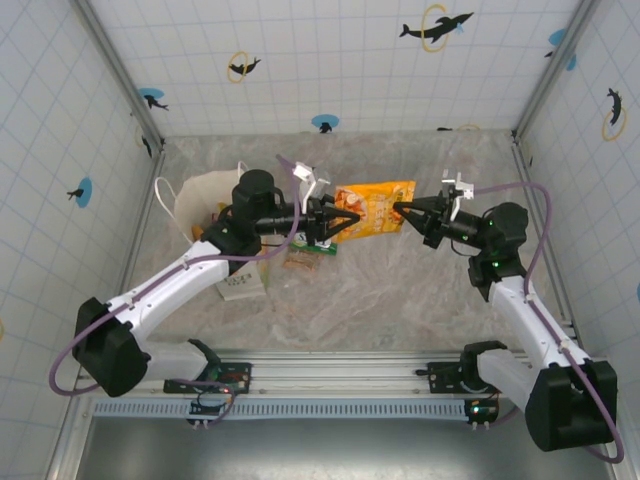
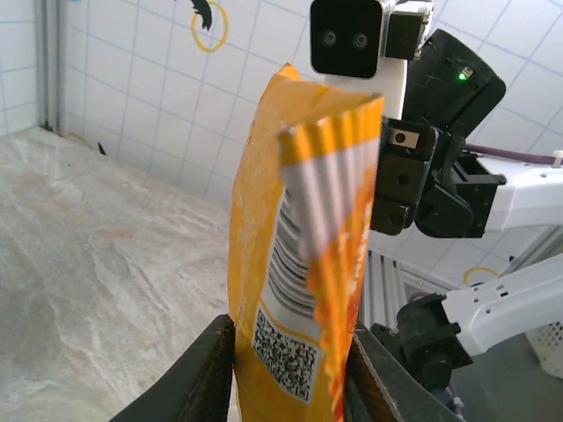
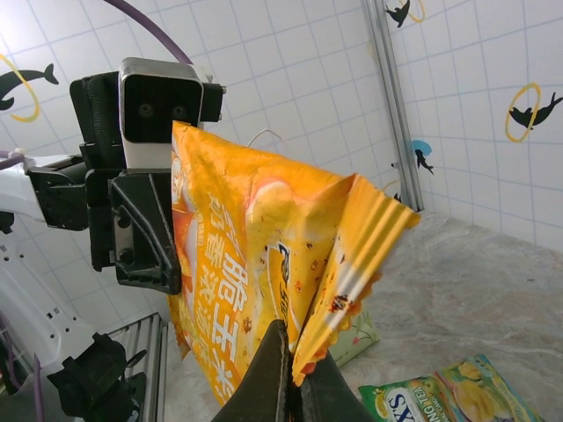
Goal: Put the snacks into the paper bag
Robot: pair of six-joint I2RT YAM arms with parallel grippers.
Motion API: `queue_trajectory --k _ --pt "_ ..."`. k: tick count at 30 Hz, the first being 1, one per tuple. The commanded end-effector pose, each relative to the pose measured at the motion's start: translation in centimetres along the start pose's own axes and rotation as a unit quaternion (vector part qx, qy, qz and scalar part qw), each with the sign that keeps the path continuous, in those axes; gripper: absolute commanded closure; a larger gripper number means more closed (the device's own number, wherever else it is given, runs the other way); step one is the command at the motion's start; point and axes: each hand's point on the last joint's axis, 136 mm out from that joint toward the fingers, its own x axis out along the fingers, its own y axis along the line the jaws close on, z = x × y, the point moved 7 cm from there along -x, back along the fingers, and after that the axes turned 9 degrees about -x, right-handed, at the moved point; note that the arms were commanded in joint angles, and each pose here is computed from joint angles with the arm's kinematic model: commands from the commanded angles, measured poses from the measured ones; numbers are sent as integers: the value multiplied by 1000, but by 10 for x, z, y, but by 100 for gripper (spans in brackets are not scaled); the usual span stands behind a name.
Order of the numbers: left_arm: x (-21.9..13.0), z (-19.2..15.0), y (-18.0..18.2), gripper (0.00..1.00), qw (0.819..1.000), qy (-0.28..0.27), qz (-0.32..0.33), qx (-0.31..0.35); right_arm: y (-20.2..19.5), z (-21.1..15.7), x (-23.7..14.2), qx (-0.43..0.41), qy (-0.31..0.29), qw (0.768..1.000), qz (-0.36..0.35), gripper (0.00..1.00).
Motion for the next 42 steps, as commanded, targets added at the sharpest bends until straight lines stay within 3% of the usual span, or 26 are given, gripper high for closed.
queue_trajectory --k 1,9,14,19,22,27,30,32,42 --pt "5 3 -7 72 999 1 -33 -15 9 6 -1 -24 -13 1000 15 100" --pt "4 6 -4 86 1000 -6 5 -23 10 6 -2 -26 -13 999 14 100" --pt "-9 12 -4 92 997 -28 67 -16 7 4 -4 -27 -18 999 -16 73" --pt "-26 28 -3 97 985 -61 161 0 4 -1 -9 -21 -32 997 -72 57" --pt "-39 39 0 97 969 -77 235 0 3 -10 -10 -19 -27 994 -101 50" --pt "-64 55 1 97 935 -121 331 22 1 -23 -2 -16 -3 994 -112 49" --pt "-83 64 0 97 906 -157 391 41 0 -30 7 -9 12 995 -102 49" --pt "-99 72 -1 96 877 -187 439 52 1 -32 15 -3 19 996 -90 49" --pt "-157 98 -38 97 792 -281 524 137 13 -57 50 6 71 995 -67 49"
